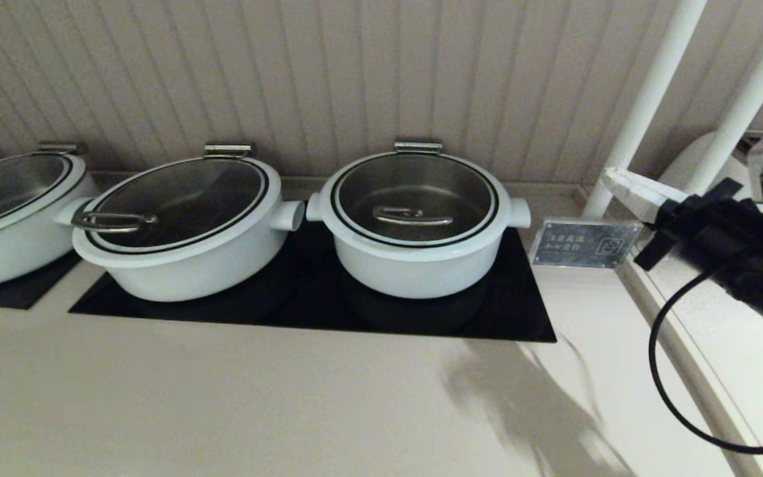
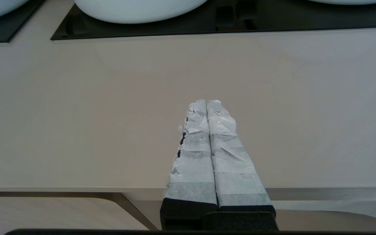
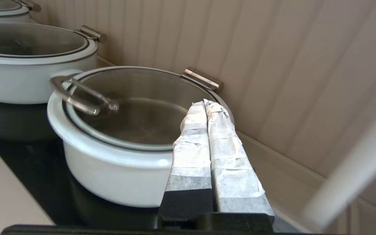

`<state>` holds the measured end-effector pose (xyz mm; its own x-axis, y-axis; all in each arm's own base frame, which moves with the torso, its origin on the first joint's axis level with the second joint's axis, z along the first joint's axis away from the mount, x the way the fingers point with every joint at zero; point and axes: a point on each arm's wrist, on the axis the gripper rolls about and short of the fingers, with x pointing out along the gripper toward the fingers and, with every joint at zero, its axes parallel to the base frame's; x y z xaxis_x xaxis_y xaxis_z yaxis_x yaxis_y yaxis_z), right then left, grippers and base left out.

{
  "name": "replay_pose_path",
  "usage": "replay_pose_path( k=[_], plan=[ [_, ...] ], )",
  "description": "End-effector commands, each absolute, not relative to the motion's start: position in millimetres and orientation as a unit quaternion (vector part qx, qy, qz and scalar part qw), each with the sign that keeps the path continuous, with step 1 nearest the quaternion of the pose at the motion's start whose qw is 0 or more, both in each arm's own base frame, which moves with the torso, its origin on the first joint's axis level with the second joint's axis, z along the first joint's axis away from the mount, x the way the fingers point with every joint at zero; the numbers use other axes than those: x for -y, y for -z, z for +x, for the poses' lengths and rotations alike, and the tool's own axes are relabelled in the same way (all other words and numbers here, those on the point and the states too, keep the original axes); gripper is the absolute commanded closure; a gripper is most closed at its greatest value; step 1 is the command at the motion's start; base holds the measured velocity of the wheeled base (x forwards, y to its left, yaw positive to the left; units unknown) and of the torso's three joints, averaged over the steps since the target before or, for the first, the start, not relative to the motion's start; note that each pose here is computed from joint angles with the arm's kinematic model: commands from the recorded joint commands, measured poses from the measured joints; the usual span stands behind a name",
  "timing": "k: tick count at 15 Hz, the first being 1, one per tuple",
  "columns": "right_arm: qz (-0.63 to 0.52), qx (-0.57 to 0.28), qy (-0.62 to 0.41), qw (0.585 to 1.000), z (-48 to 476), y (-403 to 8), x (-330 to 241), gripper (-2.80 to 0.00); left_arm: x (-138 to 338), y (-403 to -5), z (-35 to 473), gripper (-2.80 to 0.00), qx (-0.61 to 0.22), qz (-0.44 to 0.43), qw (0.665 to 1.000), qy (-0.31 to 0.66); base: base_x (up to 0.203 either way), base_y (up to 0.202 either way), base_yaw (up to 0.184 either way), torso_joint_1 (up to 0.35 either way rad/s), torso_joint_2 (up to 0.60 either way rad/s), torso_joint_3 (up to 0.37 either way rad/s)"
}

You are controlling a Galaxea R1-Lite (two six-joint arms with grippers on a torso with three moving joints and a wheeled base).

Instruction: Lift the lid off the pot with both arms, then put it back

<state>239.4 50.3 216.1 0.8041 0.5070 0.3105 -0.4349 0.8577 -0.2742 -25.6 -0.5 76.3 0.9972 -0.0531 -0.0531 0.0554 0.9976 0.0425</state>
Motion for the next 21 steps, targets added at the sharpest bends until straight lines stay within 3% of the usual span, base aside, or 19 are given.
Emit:
replay_pose_path(
  k=[1,9,17,21],
  plan=[
    [-0.099,0.204,-0.240,0.944,221.2,-221.6,-43.8,0.00,0.5,-76.3,-25.6,0.00,-0.026,0.022,0.999,0.027,0.000,0.000,0.000,0.000,0.00,0.000],
    [-0.084,0.143,-0.150,0.975,117.4,-191.7,-12.5,0.00,0.5,-76.3,-25.6,0.00,-0.026,0.022,0.999,0.027,0.000,0.000,0.000,0.000,0.00,0.000],
    [-0.033,-0.008,-0.091,0.995,19.2,-119.0,-4.2,0.00,0.5,-76.3,-25.6,0.00,-0.026,0.022,0.999,0.027,0.000,0.000,0.000,0.000,0.00,0.000],
    [-0.045,-0.038,-0.059,0.997,-8.9,-91.2,-3.5,0.00,0.5,-76.3,-25.6,0.00,-0.026,0.022,0.999,0.027,0.000,0.000,0.000,0.000,0.00,0.000]
  ],
)
